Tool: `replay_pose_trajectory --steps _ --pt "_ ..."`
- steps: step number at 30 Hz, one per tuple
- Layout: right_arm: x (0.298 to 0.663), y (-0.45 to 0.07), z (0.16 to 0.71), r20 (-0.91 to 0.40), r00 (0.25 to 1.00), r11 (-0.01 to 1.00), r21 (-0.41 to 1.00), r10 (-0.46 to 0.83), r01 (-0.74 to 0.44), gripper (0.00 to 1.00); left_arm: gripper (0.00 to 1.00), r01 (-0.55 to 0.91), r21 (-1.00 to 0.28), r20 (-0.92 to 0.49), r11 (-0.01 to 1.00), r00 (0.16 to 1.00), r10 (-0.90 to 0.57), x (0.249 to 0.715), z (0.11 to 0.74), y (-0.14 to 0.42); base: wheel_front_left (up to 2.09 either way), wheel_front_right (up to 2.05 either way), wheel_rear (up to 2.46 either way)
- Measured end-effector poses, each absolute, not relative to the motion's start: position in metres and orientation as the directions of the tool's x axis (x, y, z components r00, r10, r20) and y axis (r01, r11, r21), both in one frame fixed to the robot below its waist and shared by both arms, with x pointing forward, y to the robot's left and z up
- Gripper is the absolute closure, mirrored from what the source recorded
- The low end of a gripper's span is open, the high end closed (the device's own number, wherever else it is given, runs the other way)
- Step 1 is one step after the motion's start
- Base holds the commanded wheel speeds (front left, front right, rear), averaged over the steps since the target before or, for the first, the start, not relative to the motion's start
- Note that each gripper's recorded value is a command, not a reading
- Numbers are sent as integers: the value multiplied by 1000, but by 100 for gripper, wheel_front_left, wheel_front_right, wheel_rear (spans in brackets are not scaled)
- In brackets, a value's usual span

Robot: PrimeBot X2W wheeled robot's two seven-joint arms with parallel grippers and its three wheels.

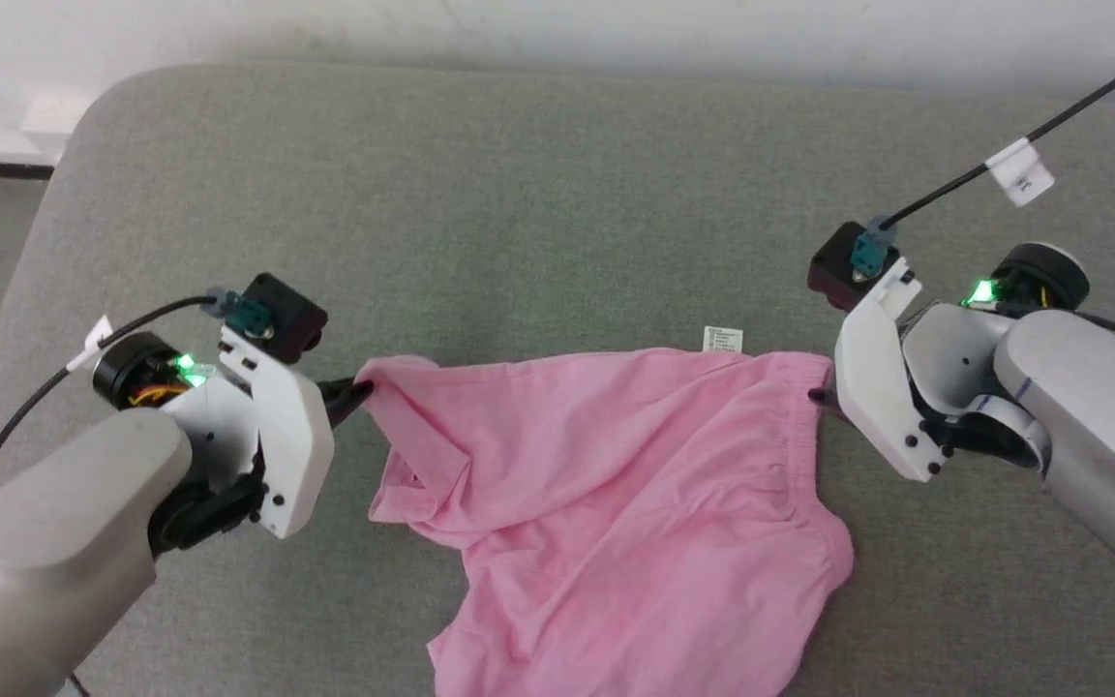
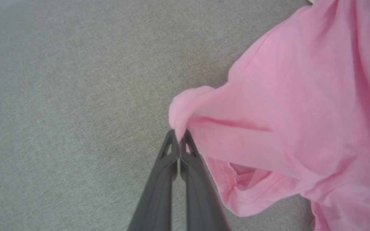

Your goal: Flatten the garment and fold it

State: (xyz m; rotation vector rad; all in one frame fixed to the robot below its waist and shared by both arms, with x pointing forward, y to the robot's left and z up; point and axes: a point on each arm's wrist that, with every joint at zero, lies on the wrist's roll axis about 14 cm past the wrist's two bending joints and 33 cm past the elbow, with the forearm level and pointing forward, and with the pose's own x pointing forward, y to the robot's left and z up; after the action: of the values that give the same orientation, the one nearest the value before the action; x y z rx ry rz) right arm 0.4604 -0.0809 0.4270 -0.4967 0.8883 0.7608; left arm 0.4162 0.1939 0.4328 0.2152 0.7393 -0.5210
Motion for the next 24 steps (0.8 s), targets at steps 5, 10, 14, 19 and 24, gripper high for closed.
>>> replay_pose_trajectory --steps 5,10,14,19,24 --pt "453 -65 389 -857 326 633 1 399 -774 0 100 513 4 -690 859 623 -369 424 426 195 0 0 0" --pt "451 -55 372 -865 283 612 34 414 -790 0 100 500 -1 -702 866 616 -357 426 417 201 0 0 0" --pt "455 -53 375 -845 307 607 25 437 -795 100 100 496 2 -708 868 614 -349 427 413 204 0 0 0" --pt "467 -45 403 -709 434 634 24 556 -773 100 100 492 11 -659 871 658 -363 434 426 202 0 0 0" --pt "504 -48 481 -441 625 674 -60 644 -736 100 100 478 52 -519 877 763 -385 454 468 202 0 0 0"
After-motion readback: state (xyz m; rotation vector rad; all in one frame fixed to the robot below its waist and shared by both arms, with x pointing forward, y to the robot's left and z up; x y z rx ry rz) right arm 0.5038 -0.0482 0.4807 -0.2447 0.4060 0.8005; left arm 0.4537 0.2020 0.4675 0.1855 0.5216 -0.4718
